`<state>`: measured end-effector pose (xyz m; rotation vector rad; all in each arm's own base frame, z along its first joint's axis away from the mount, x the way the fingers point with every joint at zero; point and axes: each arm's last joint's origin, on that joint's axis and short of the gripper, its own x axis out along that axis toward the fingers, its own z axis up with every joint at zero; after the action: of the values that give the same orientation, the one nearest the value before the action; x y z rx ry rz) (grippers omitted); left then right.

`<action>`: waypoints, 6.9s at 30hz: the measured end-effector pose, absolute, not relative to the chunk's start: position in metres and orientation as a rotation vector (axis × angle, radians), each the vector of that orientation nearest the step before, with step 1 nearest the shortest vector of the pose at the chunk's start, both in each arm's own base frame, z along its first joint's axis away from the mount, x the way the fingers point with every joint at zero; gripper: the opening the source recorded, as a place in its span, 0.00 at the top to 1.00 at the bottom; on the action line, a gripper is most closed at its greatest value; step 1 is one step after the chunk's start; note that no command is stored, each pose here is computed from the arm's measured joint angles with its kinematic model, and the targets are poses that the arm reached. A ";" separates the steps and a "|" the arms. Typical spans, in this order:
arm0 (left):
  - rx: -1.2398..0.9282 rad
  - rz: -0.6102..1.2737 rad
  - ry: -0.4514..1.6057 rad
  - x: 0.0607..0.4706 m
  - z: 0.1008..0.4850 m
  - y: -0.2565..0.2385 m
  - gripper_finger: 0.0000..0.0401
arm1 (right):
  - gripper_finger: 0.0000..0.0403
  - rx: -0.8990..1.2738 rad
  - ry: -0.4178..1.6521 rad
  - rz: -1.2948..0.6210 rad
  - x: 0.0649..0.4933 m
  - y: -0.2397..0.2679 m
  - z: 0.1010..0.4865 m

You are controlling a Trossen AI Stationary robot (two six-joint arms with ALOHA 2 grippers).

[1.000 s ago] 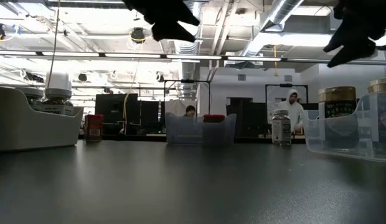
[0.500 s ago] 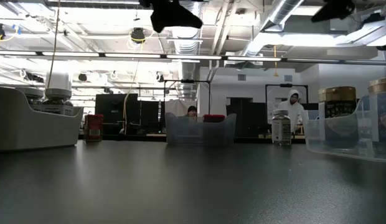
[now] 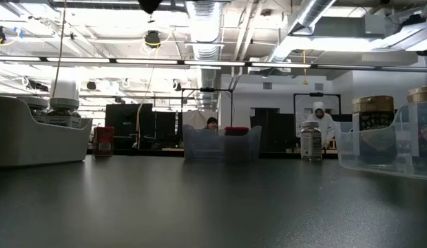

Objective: Sort spices by type
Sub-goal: Put the bottom red seasoning can into the black bin

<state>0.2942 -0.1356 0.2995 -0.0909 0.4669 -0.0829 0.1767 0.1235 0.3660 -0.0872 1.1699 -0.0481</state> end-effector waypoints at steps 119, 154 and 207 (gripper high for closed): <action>-0.221 -0.010 0.450 0.274 0.298 -0.171 0.29 | 0.38 -0.164 1.288 0.018 0.270 0.222 0.343; -0.246 0.242 0.167 0.247 0.260 -0.050 0.29 | 0.38 -0.118 1.282 -0.265 0.350 -0.069 0.363; -0.216 0.278 0.194 0.179 0.270 0.001 0.29 | 0.38 -0.038 1.363 -0.130 0.404 -0.181 0.302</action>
<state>0.1786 0.0012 0.2697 -0.2155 0.1941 0.2782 0.4039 -0.1806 0.3016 -0.0382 1.3625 -0.1305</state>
